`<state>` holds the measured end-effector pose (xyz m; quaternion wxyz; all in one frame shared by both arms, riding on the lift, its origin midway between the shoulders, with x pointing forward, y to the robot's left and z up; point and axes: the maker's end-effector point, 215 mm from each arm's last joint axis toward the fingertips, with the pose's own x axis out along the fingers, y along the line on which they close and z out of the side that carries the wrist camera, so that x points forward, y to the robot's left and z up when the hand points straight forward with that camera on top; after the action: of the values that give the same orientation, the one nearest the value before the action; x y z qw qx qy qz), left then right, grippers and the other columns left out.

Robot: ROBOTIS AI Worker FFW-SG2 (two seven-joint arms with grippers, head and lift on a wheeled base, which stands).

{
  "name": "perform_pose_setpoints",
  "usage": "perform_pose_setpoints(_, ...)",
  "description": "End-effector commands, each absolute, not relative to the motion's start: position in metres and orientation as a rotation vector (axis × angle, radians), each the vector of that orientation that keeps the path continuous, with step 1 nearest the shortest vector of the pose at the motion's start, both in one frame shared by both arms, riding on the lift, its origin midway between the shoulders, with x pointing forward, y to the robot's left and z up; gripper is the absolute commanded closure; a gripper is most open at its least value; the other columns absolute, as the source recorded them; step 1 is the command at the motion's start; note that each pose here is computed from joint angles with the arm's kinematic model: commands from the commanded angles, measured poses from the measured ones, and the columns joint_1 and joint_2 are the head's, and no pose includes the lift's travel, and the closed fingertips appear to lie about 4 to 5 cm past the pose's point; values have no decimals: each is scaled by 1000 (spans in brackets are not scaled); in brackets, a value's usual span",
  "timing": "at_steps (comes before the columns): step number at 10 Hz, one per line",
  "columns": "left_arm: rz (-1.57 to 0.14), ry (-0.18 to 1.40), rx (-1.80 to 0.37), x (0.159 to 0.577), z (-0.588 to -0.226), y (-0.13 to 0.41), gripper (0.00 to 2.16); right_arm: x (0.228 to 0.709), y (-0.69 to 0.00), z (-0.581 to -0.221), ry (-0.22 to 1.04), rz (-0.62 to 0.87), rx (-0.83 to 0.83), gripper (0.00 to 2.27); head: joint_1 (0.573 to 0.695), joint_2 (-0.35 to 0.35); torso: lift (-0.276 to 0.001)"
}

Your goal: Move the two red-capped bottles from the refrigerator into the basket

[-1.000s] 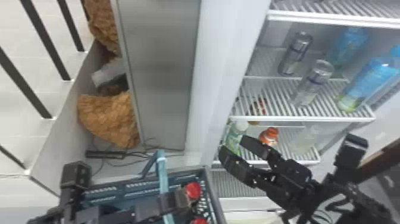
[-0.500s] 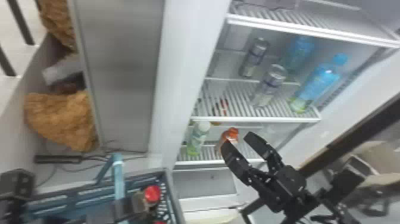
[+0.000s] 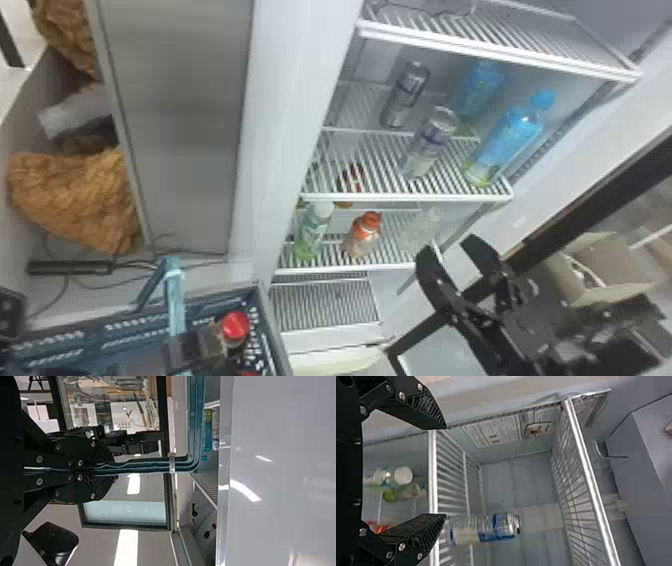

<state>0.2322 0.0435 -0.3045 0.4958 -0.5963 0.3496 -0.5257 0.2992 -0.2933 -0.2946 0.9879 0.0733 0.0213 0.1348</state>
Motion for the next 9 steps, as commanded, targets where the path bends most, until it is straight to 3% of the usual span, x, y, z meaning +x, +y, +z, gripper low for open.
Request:
perform_pose_setpoints(1,-1271,846,-1449,232,-305,44,1204,285,-307,-305,76,231,121,243,695,-350,0)
perform_pose_setpoints(9,-1270,841,-1450,233,-304,43,1204,272,-312,-313,97,218,107,252,695,-350,0)
